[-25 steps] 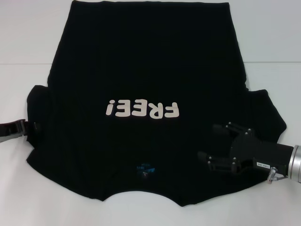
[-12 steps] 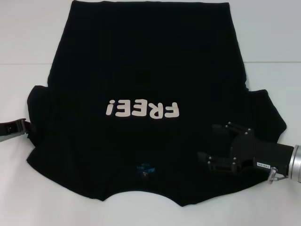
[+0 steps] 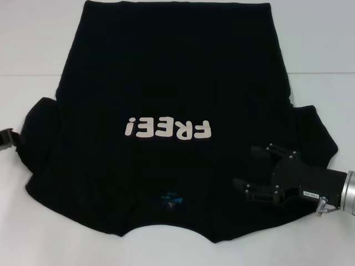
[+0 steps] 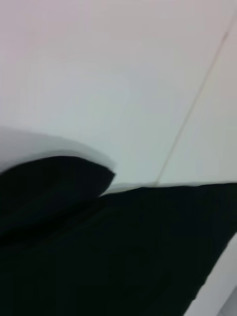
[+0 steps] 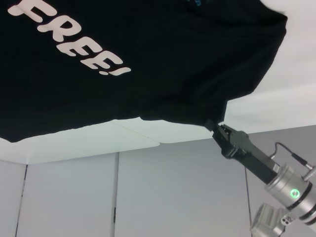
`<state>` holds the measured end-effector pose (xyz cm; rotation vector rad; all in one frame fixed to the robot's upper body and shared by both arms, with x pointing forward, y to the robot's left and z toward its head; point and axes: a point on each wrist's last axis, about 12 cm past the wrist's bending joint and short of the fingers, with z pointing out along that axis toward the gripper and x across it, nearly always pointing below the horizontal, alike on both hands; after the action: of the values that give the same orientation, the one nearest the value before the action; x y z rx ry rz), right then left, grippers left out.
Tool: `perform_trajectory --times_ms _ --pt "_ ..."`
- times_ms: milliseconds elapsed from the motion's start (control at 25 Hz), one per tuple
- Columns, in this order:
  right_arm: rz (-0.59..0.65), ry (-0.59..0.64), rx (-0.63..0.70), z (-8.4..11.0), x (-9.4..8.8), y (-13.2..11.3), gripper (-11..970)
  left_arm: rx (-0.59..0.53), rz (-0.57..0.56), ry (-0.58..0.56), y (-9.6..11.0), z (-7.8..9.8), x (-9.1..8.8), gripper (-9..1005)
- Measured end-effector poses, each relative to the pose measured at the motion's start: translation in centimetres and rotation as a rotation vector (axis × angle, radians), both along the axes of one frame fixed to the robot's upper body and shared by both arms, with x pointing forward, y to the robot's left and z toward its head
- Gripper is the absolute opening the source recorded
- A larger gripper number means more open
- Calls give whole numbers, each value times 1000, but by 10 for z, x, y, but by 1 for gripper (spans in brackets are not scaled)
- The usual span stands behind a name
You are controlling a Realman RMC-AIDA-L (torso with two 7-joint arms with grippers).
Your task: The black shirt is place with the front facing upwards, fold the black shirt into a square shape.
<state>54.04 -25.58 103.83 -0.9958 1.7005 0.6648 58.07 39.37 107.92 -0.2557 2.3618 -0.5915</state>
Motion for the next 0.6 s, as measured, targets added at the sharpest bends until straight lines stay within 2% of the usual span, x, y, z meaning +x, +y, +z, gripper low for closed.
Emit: perform_trajectory --times_ms 240,600 --pt "-3 1 0 -1 -1 -1 944 13 9 -30 10 18 5 3" --pt "-3 5 1 -1 -2 -1 945 -1 -28 -47 9 37 14 4"
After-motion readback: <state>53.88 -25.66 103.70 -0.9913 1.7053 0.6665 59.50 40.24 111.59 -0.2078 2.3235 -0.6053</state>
